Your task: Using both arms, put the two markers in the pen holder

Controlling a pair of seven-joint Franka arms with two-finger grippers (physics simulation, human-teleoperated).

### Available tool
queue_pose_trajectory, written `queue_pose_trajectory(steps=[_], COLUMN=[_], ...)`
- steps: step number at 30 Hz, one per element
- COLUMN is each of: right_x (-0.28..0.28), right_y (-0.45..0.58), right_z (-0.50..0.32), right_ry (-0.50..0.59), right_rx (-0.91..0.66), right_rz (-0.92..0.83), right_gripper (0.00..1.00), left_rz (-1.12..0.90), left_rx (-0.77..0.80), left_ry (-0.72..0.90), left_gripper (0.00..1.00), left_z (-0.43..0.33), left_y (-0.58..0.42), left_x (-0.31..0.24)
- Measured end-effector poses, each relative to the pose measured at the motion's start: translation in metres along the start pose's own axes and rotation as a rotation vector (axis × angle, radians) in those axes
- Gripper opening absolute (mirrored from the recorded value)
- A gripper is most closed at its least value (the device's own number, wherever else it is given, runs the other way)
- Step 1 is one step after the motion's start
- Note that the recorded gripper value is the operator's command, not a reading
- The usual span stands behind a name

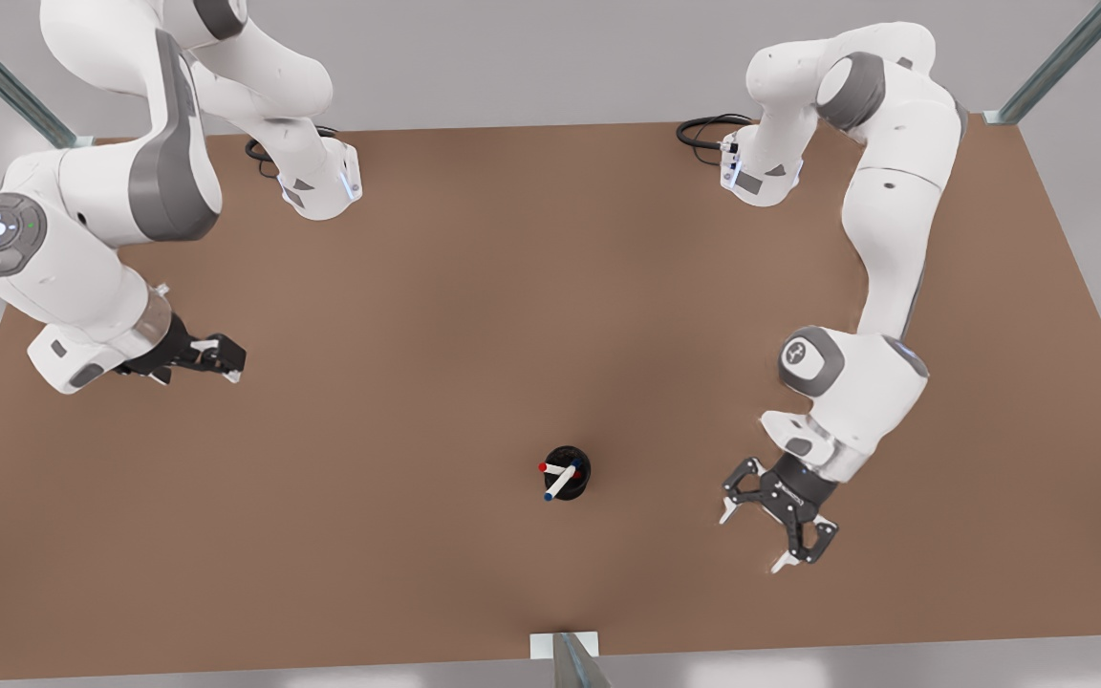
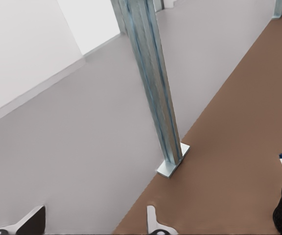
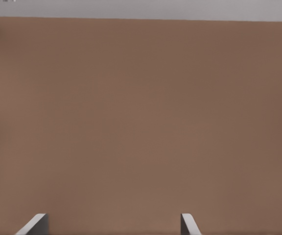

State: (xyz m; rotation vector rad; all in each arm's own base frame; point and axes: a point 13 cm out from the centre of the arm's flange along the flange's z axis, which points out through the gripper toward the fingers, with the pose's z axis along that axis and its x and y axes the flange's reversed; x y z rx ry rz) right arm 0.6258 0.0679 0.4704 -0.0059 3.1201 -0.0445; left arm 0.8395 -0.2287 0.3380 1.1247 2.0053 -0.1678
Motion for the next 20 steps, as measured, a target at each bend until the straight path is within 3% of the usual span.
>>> queue_pose_trajectory(steps=[3,8,14,20], right_x=[-0.002,-0.004,-0.004,-0.005], right_y=[0.003,0.001,0.004,0.001], right_z=[0.0,0.001,0.0,0.002], right_ry=[-0.006,-0.011,-0.015,-0.012], right_rx=[-0.001,-0.001,-0.002,-0.002], right_rz=[-0.003,0.002,-0.001,0.006], right_gripper=[1.0,1.0,1.0,1.0], left_rz=[0.029,-0.132,-0.404,-0.569], left_rx=[0.016,-0.051,0.01,-0.001], left_ry=[0.263,0.599,0.816,0.919], left_gripper=[1.0,1.0,1.0,1.0], left_z=[-0.096,-0.243,-0.26,-0.266], left_y=[0.036,0.016,-0.017,-0.035], left_x=[0.013,0.029,0.081,0.1])
